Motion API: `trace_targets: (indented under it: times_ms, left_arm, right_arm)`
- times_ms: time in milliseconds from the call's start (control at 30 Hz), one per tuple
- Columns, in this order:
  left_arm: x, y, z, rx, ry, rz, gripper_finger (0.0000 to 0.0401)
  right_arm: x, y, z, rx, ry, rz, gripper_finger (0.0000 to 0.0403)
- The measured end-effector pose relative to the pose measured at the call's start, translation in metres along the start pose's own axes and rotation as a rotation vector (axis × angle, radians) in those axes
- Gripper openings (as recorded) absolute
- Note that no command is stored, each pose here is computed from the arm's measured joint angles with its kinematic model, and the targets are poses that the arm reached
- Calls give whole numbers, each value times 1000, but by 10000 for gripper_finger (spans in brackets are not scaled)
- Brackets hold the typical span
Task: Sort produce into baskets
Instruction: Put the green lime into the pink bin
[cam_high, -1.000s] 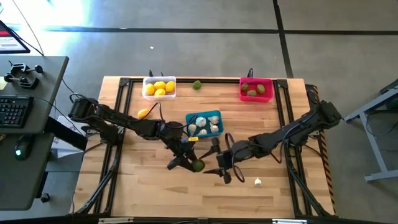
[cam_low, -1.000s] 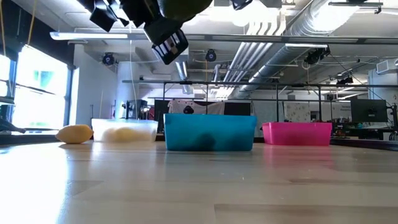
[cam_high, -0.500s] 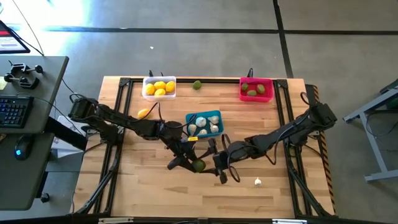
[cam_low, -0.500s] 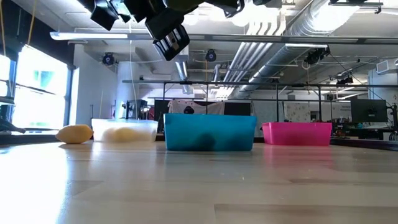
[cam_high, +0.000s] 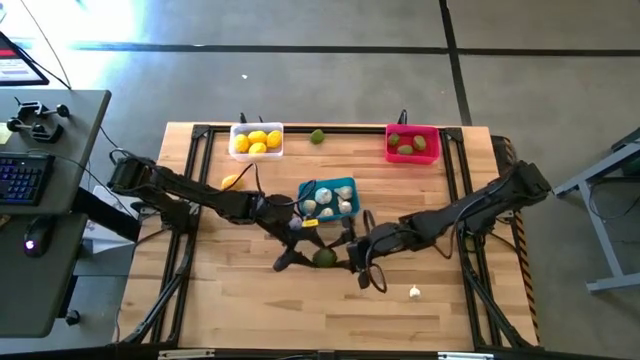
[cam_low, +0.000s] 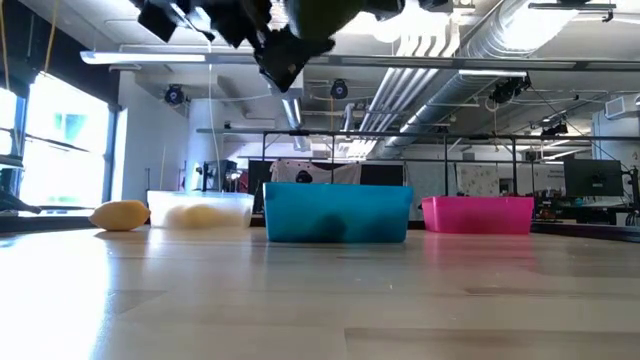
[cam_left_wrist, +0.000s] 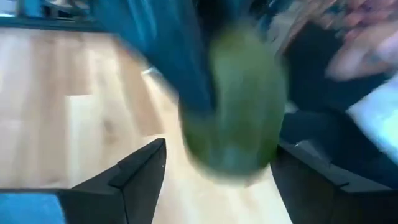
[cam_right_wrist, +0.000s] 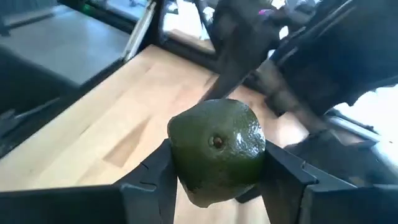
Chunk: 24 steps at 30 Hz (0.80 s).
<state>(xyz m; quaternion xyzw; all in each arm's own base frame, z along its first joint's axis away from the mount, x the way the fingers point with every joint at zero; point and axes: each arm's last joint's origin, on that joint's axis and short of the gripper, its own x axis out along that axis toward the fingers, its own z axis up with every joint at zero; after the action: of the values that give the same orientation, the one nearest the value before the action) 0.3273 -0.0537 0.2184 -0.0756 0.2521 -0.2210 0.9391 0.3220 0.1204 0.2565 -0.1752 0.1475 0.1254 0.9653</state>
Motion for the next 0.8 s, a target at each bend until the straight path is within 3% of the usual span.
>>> trace_targets:
  times_ms: [133, 233, 400, 633, 800]
  left_arm:
    - [3, 10, -20, 94, 80, 176, 264]
    - [-2, 14, -23, 136, -10, 223, 262]
    - [-8, 31, -52, 74, -16, 281, 258]
    - [-26, 42, -54, 77, -44, 333, 249]
    - [-51, 50, -46, 130, -76, 414, 234]
  right_arm:
    - [-24, -13, 20, 33, -40, -108, 156]
    - [-35, -21, 14, 58, 59, -158, 156]
    - [-66, -50, 7, 123, 214, -365, 156]
    - [-107, -117, -32, 312, 499, -703, 154]
    - [-131, -166, -79, 473, 655, -884, 154]
